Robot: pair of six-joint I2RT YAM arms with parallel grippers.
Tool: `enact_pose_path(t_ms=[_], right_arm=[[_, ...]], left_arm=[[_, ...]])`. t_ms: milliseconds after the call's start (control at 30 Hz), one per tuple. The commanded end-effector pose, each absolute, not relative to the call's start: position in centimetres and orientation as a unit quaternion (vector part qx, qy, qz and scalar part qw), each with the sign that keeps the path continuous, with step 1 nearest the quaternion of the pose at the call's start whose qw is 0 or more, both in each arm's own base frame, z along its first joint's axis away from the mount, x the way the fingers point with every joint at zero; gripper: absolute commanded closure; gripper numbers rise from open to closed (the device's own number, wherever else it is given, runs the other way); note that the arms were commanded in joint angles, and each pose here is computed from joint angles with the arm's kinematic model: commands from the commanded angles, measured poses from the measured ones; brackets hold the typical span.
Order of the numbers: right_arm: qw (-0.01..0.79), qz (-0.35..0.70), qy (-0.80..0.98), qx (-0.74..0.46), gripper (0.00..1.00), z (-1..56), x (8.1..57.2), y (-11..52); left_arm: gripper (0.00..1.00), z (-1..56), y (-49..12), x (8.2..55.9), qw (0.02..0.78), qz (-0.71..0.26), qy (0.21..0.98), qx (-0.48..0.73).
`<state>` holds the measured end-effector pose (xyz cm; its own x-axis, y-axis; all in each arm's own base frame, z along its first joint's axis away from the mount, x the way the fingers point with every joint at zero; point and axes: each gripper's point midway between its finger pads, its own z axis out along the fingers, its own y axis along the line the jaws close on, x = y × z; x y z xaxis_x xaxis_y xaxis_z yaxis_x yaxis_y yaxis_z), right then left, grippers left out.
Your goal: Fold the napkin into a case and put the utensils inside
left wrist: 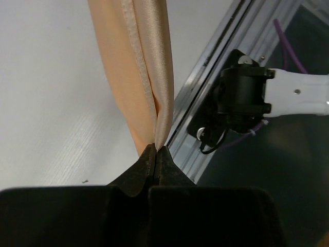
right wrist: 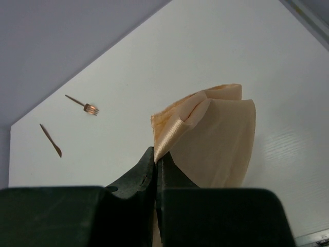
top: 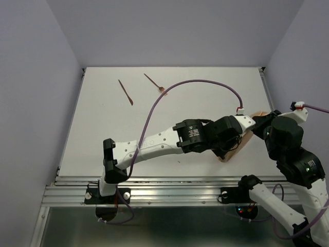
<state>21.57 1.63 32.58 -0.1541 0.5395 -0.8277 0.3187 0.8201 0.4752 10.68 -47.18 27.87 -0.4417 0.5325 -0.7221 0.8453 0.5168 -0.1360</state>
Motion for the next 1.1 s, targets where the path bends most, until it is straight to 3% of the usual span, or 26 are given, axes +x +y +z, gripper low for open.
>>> enact_pose_path(t_ms=[0,100,300,433,567,700,1067], right_arm=[[0.581,0.049,0.76,0.287,0.99,33.4,20.4,-0.1],[0.547,0.03,0.795,0.259,0.99,32.4,22.0,1.2],[0.508,-0.008,0.839,0.194,0.99,29.5,29.2,5.1],[0.476,0.014,0.867,0.147,0.99,26.1,35.2,9.6],[0.447,0.056,0.884,0.121,0.99,22.7,38.7,13.4],[0.424,0.094,0.894,0.107,0.99,20.1,40.6,16.2],[0.378,0.115,0.915,0.086,0.99,14.8,41.7,18.5]], left_arm=[[1.0,30.3,-49.2,7.7,0.283,-0.34,0.78,0.444],[1.0,30.5,-50.6,7.5,0.268,-0.394,0.76,0.441],[1.0,26.5,-48.8,13.5,0.26,-0.435,0.775,0.377],[1.0,21.3,-44.2,18.6,0.261,-0.421,0.811,0.312],[1.0,17.1,-39.8,20.9,0.261,-0.383,0.843,0.273],[1.0,14.0,-36.3,21.6,0.253,-0.359,0.865,0.244],[1.0,10.2,-34.4,21.9,0.232,-0.349,0.885,0.203]])
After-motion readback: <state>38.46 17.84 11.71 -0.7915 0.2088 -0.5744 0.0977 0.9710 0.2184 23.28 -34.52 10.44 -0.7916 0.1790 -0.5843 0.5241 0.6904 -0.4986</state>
